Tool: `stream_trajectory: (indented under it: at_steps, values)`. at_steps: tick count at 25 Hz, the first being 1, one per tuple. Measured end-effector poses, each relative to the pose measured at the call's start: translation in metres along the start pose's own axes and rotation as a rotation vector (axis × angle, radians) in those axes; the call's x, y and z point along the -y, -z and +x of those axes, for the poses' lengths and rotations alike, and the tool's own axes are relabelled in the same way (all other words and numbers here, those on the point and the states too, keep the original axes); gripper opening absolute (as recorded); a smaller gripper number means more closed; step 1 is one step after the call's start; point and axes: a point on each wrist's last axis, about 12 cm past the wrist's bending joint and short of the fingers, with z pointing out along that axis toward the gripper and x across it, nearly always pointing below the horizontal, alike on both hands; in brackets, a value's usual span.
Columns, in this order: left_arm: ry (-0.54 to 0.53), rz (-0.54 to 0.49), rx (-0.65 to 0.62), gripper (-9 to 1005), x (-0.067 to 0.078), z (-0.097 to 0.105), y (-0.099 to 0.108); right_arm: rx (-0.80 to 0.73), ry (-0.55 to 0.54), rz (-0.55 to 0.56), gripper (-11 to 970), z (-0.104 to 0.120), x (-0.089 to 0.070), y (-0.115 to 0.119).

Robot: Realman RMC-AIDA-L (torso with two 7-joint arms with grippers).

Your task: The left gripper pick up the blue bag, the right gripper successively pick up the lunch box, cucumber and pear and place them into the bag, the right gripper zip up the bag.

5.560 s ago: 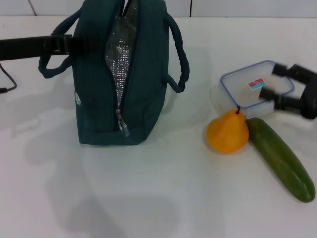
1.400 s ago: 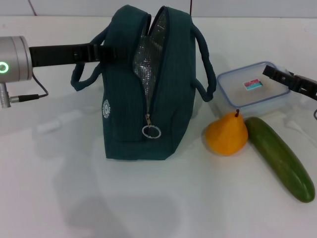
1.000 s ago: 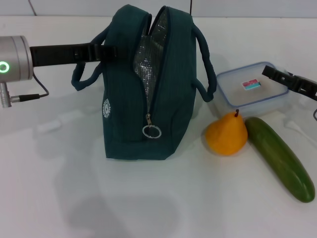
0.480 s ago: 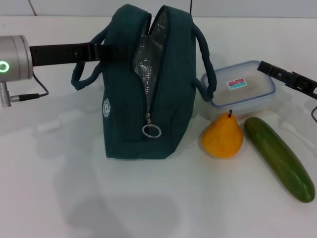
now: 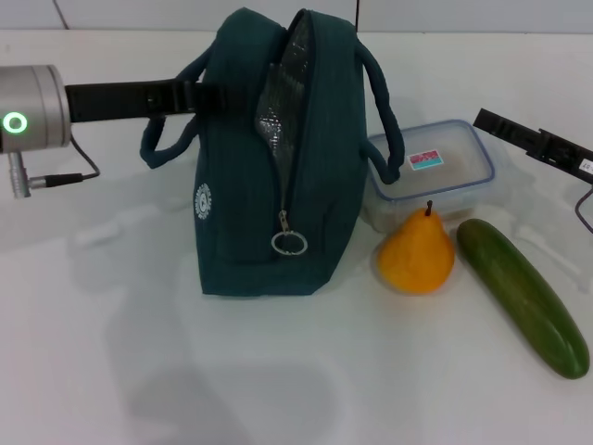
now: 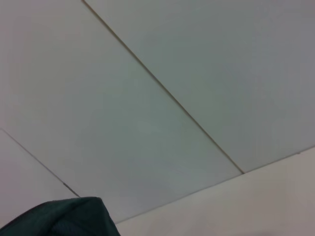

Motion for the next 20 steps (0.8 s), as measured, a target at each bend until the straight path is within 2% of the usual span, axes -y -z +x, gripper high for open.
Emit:
stream_trajectory:
  at_steps: [9,20]
  values:
    - [0.001,0.006,-0.004,37,0.0,0.0,-0.0028,0.006,-0.004,0.037,787,0.0006,0.0051,0.0025]
    - [-0.006,0.009,-0.002,37,0.0011,-0.0031,-0.0038,-0.032,-0.046,0.076,787,0.0054,0.0084,-0.0032]
